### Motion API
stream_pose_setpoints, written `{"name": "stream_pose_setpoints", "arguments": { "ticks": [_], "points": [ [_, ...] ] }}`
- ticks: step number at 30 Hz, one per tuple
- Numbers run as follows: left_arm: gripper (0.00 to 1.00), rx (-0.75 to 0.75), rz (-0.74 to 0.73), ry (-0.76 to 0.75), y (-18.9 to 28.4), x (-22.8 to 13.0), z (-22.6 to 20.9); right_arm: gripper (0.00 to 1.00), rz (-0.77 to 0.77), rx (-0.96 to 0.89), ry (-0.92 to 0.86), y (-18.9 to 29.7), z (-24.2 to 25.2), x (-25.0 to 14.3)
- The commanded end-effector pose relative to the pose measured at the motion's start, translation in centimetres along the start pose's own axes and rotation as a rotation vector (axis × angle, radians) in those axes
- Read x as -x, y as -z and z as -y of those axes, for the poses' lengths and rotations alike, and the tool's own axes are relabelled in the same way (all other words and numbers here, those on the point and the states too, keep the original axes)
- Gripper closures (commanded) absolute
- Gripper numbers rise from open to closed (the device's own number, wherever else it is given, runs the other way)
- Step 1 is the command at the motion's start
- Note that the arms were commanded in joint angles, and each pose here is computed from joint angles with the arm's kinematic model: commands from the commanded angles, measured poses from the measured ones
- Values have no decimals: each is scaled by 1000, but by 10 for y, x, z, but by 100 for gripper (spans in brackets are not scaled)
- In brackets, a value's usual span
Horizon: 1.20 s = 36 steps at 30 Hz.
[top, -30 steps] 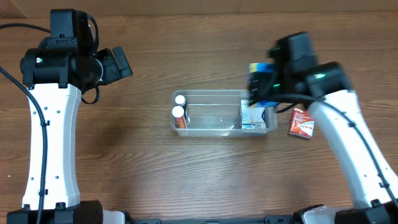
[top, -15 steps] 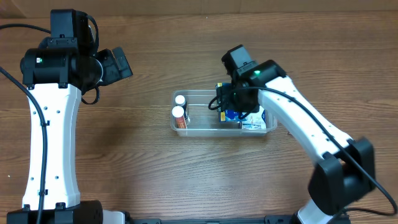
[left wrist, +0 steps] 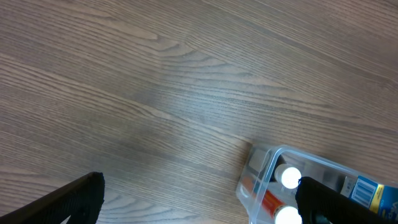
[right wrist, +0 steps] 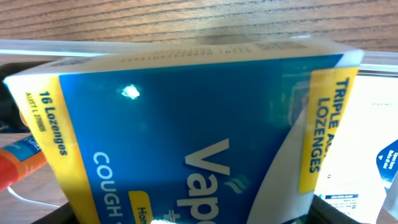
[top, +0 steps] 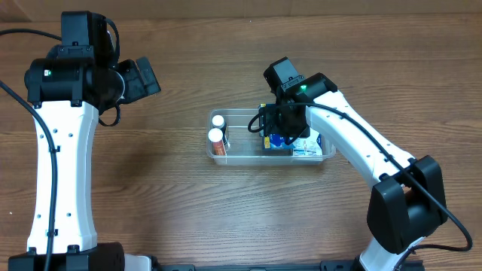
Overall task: Pack container
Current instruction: 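Lower the blue box into the container beside the white box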
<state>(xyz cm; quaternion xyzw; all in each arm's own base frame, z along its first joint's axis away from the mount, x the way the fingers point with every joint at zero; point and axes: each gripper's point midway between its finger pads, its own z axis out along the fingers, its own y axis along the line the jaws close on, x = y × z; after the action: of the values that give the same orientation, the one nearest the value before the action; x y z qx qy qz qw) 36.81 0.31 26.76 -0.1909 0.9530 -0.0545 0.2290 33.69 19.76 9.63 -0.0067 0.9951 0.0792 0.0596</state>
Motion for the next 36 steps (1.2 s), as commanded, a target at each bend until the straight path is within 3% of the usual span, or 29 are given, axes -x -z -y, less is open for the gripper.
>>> {"name": "stream_pose_setpoints", "arguments": {
  "ticks": [1,19,26,31,36],
  "points": [
    [0,11,8,-34,1,2,-2,21,-17,4,0,-3,-2,-6],
    [0,14,9,-36,1,2,-3,22,-78,17,-6,-3,-2,-19],
    [0,14,9,-36,1,2,-3,16,-84,14,-6,-3,-1,-21],
    [0,14,9,-36,1,2,-3,3,-87,12,-7,-2,-1,-22],
    [0,14,9,-35,1,2,-3,2,-85,13,-6,-3,-1,-21]
  ]
}}
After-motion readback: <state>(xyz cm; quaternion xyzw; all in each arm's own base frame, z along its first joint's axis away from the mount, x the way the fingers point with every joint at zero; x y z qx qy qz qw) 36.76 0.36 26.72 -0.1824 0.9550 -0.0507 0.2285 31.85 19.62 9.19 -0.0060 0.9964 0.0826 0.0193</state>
